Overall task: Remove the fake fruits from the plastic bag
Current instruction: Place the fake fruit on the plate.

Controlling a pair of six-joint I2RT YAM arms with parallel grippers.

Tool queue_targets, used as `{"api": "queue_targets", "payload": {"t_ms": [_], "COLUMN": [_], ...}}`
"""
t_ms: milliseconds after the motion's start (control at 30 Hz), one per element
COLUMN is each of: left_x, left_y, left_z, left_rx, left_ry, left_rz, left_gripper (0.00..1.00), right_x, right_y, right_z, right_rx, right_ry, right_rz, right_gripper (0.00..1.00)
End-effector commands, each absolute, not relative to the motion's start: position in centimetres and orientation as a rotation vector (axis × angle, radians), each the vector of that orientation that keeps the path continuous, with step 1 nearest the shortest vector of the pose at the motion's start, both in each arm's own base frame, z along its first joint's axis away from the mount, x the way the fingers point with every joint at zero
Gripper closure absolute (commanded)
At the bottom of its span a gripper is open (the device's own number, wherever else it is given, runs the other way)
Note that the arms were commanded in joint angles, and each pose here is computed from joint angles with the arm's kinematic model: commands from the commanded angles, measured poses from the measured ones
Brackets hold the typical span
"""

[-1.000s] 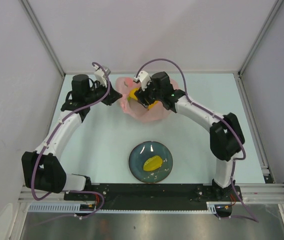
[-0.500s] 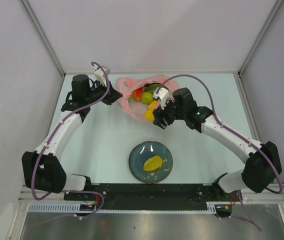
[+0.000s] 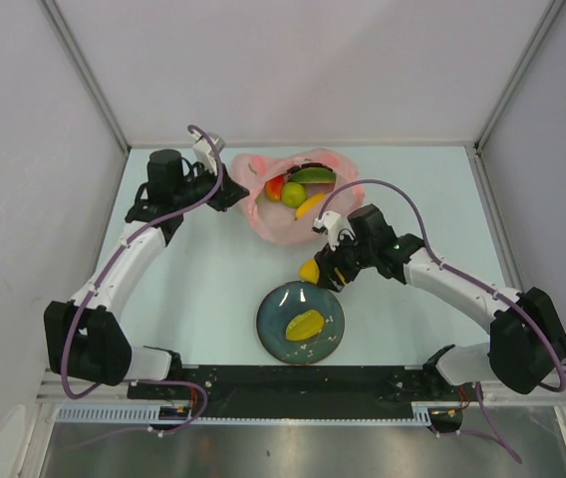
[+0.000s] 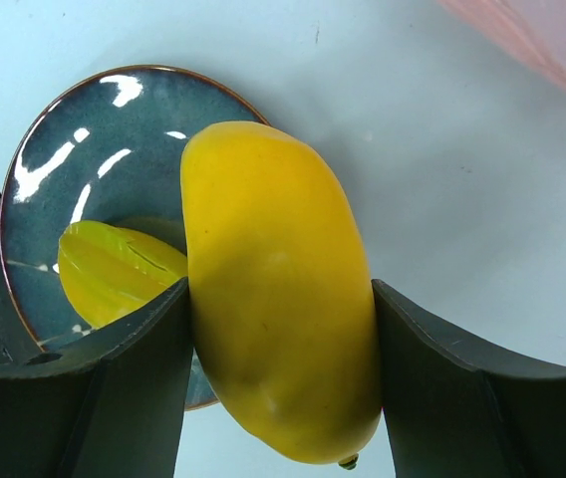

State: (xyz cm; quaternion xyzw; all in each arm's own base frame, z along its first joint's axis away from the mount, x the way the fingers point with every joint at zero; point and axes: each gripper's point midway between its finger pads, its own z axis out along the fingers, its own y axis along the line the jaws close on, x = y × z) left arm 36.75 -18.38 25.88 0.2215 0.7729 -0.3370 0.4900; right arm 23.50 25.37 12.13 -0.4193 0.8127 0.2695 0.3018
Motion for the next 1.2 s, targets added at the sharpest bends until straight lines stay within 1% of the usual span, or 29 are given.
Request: {"api": "queue_targets", "payload": {"t_ms": [0, 367, 733, 900, 1167], "left_x": [36.0, 34.8, 32.9, 32.3, 32.0], "left_y": [-18.7, -18.4, -17.8, -17.4, -17.4], "left_z": [28.1, 28.6, 27.9, 27.4, 27.5], "left_rx": [0.572, 0.607, 0.619, 0.614, 0.621], "left_ry": [1.806, 1.785, 1.784, 1.79, 1.781], "left_rz": [-0.825, -0.8, -0.784, -0.778, -0.78], "left_gripper": [1.0, 1.0, 1.0, 1.0, 1.0], "right_x": [22.8, 19.9, 19.2, 17.9, 15.8], "right_y": [27.1, 30.0, 33.5, 34.3, 36.4], "right_z": [11.4, 9.3, 8.7, 7.9, 7.6], "right_rx": [-1.148, -1.362, -1.597, -1.664, -1.769], "right_ry": [2.147, 2.086, 1.89, 1.874, 1.823], "right_rz": [0.758, 0.805, 0.837, 0.942, 1.078], "right_gripper": [0.57, 0.57, 0.57, 0.53, 0.53]}}
